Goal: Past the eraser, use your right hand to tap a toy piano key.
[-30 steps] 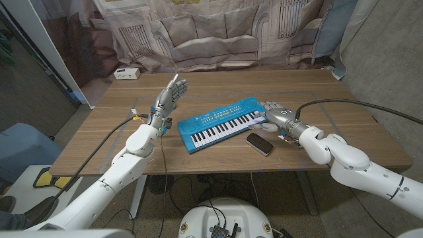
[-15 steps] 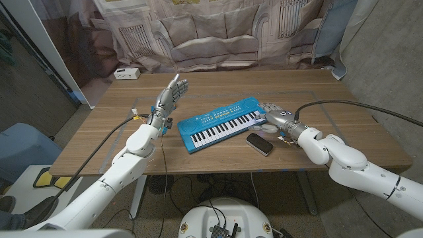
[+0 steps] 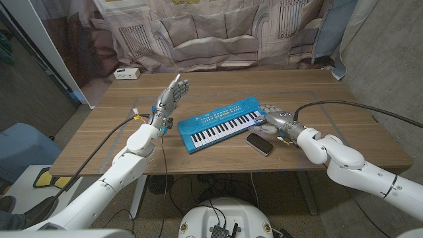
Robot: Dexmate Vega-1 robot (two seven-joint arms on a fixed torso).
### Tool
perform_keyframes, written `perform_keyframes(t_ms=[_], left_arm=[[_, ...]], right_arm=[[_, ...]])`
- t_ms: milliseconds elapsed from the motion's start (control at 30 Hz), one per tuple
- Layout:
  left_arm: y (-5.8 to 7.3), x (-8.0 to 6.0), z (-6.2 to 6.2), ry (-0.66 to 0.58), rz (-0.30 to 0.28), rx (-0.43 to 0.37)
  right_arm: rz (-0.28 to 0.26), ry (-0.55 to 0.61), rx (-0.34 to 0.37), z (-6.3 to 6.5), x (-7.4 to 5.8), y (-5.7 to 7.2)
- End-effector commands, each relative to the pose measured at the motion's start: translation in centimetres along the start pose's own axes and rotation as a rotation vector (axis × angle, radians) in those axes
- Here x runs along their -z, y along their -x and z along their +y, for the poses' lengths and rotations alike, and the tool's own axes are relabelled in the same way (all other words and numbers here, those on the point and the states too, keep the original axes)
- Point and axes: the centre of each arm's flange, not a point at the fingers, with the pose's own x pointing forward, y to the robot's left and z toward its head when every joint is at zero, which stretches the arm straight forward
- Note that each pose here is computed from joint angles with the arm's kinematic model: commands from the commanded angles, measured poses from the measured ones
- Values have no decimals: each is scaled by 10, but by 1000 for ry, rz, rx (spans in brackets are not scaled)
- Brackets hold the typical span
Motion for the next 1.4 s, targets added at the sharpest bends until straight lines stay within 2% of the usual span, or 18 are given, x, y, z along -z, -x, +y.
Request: perform_keyframes(t_ms=[33,933,1400], left_arm=[[0,2,1,4,1,-1],[5,9,2,20,13,-12],[7,12,-2,29,22,-9]], right_arm=[[5,-7,-13,2,2,-4],[21,21,-40,7,-1,-5],[32,15,-59,14,1,-4]])
